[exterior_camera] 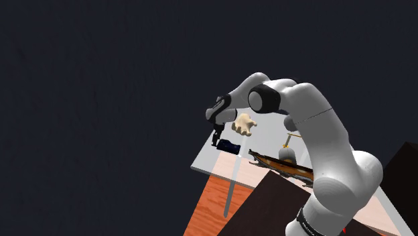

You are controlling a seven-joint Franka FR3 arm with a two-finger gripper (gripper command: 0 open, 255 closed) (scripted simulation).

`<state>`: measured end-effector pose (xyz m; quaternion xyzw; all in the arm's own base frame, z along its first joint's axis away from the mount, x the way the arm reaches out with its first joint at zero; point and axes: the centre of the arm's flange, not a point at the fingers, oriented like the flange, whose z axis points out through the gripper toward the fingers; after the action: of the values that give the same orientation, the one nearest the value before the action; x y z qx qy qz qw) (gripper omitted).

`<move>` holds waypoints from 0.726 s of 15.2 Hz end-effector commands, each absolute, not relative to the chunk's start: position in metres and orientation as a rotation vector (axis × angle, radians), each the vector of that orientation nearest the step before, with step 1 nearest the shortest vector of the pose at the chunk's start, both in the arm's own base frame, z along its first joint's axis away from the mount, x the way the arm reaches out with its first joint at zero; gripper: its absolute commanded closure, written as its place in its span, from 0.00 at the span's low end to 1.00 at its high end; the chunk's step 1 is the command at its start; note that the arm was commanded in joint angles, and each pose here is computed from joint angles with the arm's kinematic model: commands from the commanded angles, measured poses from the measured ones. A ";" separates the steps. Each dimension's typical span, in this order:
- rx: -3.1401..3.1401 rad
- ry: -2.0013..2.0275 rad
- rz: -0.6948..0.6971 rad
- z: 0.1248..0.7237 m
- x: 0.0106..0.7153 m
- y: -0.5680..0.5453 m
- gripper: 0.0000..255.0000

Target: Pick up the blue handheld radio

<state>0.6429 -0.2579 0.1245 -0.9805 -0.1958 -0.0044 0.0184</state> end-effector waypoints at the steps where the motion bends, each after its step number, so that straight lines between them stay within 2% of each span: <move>1: -3.044 -0.609 -0.015 0.114 0.643 -0.259 0.00; 6: -3.044 -0.609 -0.015 0.095 0.643 -0.259 0.00; 7: -3.044 -0.609 -0.014 0.095 0.643 -0.259 1.00; 11: -3.044 -0.609 -0.014 0.095 0.644 -0.259 1.00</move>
<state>0.6436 -0.2587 0.0948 -0.9804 -0.1961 -0.0047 0.0184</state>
